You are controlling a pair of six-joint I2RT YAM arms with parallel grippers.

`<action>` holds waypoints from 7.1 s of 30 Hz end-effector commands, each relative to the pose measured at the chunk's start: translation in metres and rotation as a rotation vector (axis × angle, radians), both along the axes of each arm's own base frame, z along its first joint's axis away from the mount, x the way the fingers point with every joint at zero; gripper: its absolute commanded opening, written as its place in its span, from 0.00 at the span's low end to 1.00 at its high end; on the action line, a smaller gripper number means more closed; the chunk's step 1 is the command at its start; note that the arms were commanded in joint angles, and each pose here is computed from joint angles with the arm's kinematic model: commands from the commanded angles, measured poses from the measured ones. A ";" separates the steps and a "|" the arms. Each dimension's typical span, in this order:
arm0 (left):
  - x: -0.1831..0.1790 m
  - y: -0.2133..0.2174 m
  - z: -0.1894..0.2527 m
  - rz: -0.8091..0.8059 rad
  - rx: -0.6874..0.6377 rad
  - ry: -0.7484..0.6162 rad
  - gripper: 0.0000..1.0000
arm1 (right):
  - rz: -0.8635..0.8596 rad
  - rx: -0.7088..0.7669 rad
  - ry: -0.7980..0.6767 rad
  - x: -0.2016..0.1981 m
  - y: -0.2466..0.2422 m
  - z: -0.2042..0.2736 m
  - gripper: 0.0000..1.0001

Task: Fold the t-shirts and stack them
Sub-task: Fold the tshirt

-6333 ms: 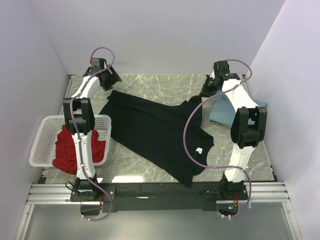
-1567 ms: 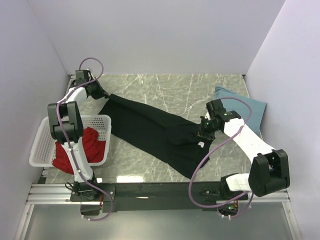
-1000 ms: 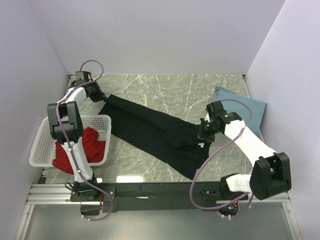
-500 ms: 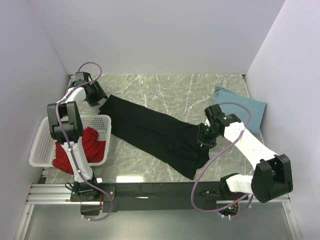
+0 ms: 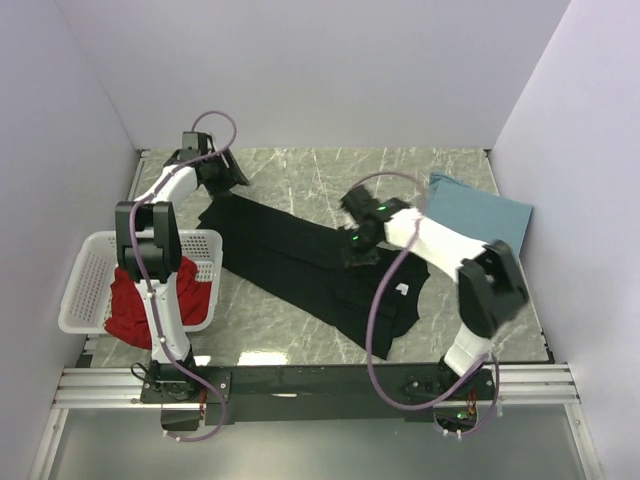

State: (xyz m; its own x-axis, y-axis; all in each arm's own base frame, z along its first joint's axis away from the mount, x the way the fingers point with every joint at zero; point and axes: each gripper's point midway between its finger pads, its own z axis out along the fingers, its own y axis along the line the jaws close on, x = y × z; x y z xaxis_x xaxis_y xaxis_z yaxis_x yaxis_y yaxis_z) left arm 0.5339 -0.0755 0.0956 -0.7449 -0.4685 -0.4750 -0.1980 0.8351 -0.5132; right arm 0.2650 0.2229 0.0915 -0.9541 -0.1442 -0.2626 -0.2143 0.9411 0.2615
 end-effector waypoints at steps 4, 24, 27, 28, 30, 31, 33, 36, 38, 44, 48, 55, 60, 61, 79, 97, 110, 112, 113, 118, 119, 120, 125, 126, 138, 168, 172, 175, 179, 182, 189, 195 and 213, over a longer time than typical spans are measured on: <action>-0.015 0.003 -0.028 -0.006 -0.031 0.088 0.69 | 0.141 -0.106 -0.029 -0.009 0.037 -0.018 0.41; -0.019 -0.001 -0.043 -0.063 -0.028 0.114 0.71 | 0.065 -0.316 -0.015 -0.017 0.027 -0.062 0.22; -0.019 0.001 -0.043 -0.061 -0.023 0.113 0.71 | 0.060 -0.285 -0.021 -0.017 0.029 -0.047 0.16; -0.019 0.000 -0.043 -0.062 -0.021 0.113 0.71 | 0.067 -0.283 -0.012 -0.020 0.028 -0.043 0.16; -0.020 0.001 -0.048 -0.061 -0.014 0.124 0.71 | 0.073 -0.244 -0.010 -0.021 0.032 -0.027 0.15; -0.021 0.001 -0.049 -0.062 -0.016 0.129 0.70 | 0.087 -0.236 0.007 -0.026 0.031 -0.023 0.15; -0.021 0.002 -0.048 -0.061 -0.016 0.127 0.71 | 0.090 -0.191 0.005 -0.026 0.033 -0.007 0.15; -0.022 0.005 -0.052 -0.058 -0.016 0.133 0.70 | 0.122 -0.104 0.071 -0.041 0.037 0.004 0.18; -0.022 0.007 -0.053 -0.055 -0.016 0.137 0.71 | 0.121 -0.094 0.112 -0.049 0.031 0.003 0.24; -0.019 0.009 -0.050 -0.045 -0.019 0.131 0.71 | -0.014 -0.032 0.077 -0.033 0.008 0.020 0.39; -0.014 0.010 -0.042 -0.040 -0.018 0.117 0.71 | -0.187 0.014 0.010 -0.002 -0.023 0.035 0.42; 0.008 -0.002 -0.017 -0.040 -0.044 0.051 0.70 | -0.386 -0.017 -0.074 0.041 -0.089 0.020 0.45; 0.021 -0.019 -0.012 -0.056 -0.054 0.028 0.70 | -0.514 -0.063 -0.081 0.053 -0.139 -0.003 0.49; 0.022 -0.019 -0.014 -0.051 -0.061 0.033 0.70 | -0.533 -0.061 -0.094 0.058 -0.145 -0.004 0.49; 0.045 -0.011 -0.047 0.063 -0.135 0.069 0.71 | -0.636 -0.067 -0.076 0.089 -0.192 -0.046 0.48; 0.038 0.021 -0.073 0.213 -0.154 0.091 0.71 | -0.733 -0.096 0.006 0.064 -0.197 -0.047 0.00; 0.042 0.034 -0.063 0.275 -0.127 0.066 0.72 | -0.837 -0.169 0.012 0.049 -0.221 -0.044 0.00; 0.045 0.031 -0.059 0.261 -0.124 0.055 0.72 | -0.840 -0.170 0.009 0.051 -0.222 -0.043 0.00; 0.046 0.030 -0.060 0.255 -0.122 0.055 0.72 | -0.840 -0.173 0.012 0.051 -0.223 -0.044 0.00; 0.065 0.008 -0.031 0.158 -0.117 -0.021 0.73 | -0.821 -0.173 0.001 0.056 -0.223 -0.036 0.26; 0.063 0.004 -0.034 0.145 -0.115 -0.009 0.74 | -0.815 -0.169 -0.005 0.057 -0.223 -0.032 0.29; 0.072 0.004 -0.019 0.139 -0.115 -0.045 0.74 | -0.808 -0.174 -0.005 0.057 -0.223 -0.030 0.32; 0.080 -0.024 0.028 0.092 -0.132 -0.133 0.75 | -0.758 -0.165 -0.091 0.064 -0.224 0.004 0.46; 0.079 -0.027 0.035 0.086 -0.132 -0.144 0.75 | -0.739 -0.161 -0.104 0.064 -0.221 0.010 0.47; 0.006 -0.082 0.056 -0.091 -0.048 -0.096 0.73 | -0.318 0.018 -0.096 0.022 -0.101 0.027 0.36; -0.271 -0.262 -0.007 -0.888 -0.126 0.178 0.56 | -0.567 0.088 0.042 -0.088 -0.094 -0.032 0.32; -0.280 -0.268 -0.015 -0.895 -0.128 0.197 0.53 | -0.577 0.099 0.042 -0.092 -0.095 -0.032 0.32; -0.283 -0.272 -0.023 -0.887 -0.093 0.224 0.51 | -0.581 0.100 0.044 -0.096 -0.096 -0.034 0.32; -0.277 -0.267 -0.031 -0.837 -0.032 0.246 0.47 | -0.586 0.104 0.043 -0.098 -0.097 -0.035 0.32; -0.270 -0.260 -0.032 -0.789 0.016 0.236 0.48 | -0.587 0.110 0.044 -0.099 -0.096 -0.036 0.33; -0.268 -0.274 -0.030 -0.804 -0.014 0.224 0.53 | -0.579 0.113 0.053 -0.099 -0.095 -0.039 0.33; -0.270 -0.281 -0.031 -0.817 -0.026 0.227 0.51 | -0.575 0.109 0.055 -0.099 -0.095 -0.040 0.33; -0.279 -0.274 -0.036 -0.864 0.001 0.281 0.00 | -0.591 0.102 0.049 -0.102 -0.099 -0.038 0.33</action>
State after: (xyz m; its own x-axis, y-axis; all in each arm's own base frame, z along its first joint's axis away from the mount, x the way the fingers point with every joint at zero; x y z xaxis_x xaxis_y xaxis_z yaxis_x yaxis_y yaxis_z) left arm 0.2515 -0.3429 0.0443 -0.9410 0.2754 -0.1965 0.3382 0.7785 -0.5287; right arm 0.1592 0.1257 0.0494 -0.8906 0.4196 -0.1755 0.3450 0.8746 0.3406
